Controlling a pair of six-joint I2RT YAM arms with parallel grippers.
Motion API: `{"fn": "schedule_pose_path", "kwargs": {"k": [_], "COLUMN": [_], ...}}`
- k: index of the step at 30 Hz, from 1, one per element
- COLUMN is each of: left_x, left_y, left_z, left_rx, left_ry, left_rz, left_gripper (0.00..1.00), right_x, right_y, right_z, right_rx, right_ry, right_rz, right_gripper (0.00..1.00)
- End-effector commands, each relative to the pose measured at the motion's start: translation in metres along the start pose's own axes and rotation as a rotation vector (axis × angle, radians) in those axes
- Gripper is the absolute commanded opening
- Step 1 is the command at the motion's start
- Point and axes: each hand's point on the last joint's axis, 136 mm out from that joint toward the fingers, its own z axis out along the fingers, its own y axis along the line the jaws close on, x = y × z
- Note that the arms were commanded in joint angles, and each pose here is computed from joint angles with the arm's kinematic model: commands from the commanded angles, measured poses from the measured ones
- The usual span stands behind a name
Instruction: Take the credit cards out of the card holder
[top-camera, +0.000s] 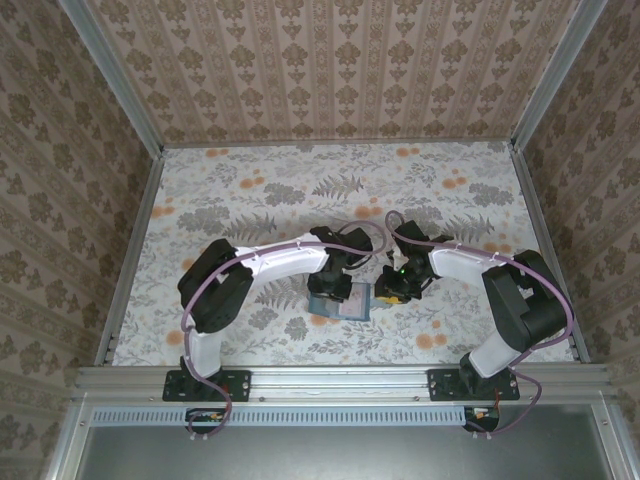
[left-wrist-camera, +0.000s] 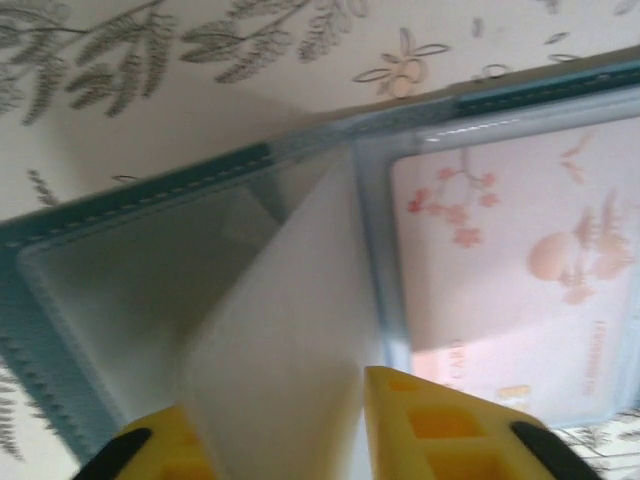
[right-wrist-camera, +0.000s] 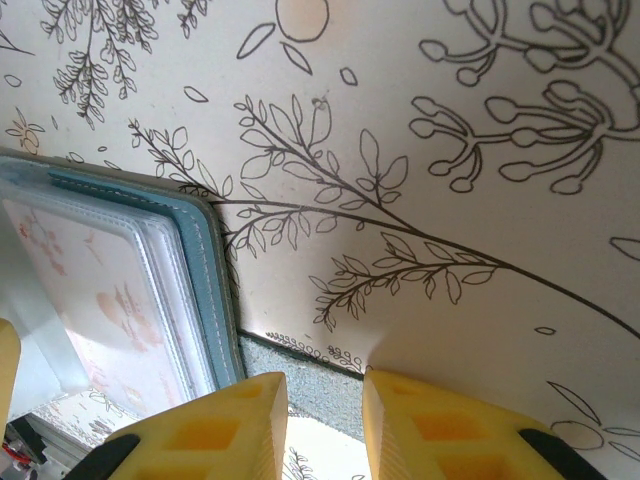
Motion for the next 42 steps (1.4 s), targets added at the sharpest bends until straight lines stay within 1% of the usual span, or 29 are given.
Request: {"fn": "schedule_pose_path", "kwargs": {"k": [1,7,13,18,24,27,30,35,37,42], "left_x": [0.009,0.018,0.02,0.013,0.0,-0.007,-0.013,-0.018,-0.019,-0.021], "left_y": [0.026,0.047,0.065,0.068,0.052,0.038,0.019,-0.013,-0.019,-0.032], "left_z": [-0.005,0.001,-0.005,-0.021,-0.043,-0.051,-0.056,-0.048,-0.042,-0.028], "left_rx": [-0.105,-0.213,-0.297,-0.277,-0.144,-0.055,0.07,0.288,0.34,0.444], "left_ry": [0.018,0.063,0.068,0.018,-0.072,-0.106,-0.135,-0.14,-0.129,-0.103], "left_rz": [0.012,0.034,0.042,0.023,-0.006,-0.021,-0.036,-0.076,-0.092,-0.119], "left_gripper": [0.33,0.37,0.4,0.42,0.41,0.37,0.32,0.26,0.24,0.24], "right_x": [0.003,0.004,0.004,0.009,0.007,0.007,0.005,0.003,0.003,0.003], "right_y": [-0.012,-0.013,-0.013,-0.014,-0.01,-0.006,-0.001,0.009,0.016,0.032], "right_z": [0.005,0.005,0.005,0.003,-0.004,-0.008,-0.014,-0.022,-0.024,-0.024], "right_rx": [0.064,0.067,0.067,0.075,0.067,0.061,0.053,0.03,0.002,-0.069], "right_ry": [0.021,0.023,0.023,0.034,0.016,0.006,-0.009,-0.031,-0.033,-0.031], "right_rz": [-0.006,-0.002,-0.002,0.004,0.0,-0.005,-0.011,-0.018,-0.021,-0.012], "right_gripper": [0.28,0.28,0.28,0.28,0.28,0.28,0.28,0.28,0.28,0.28]}}
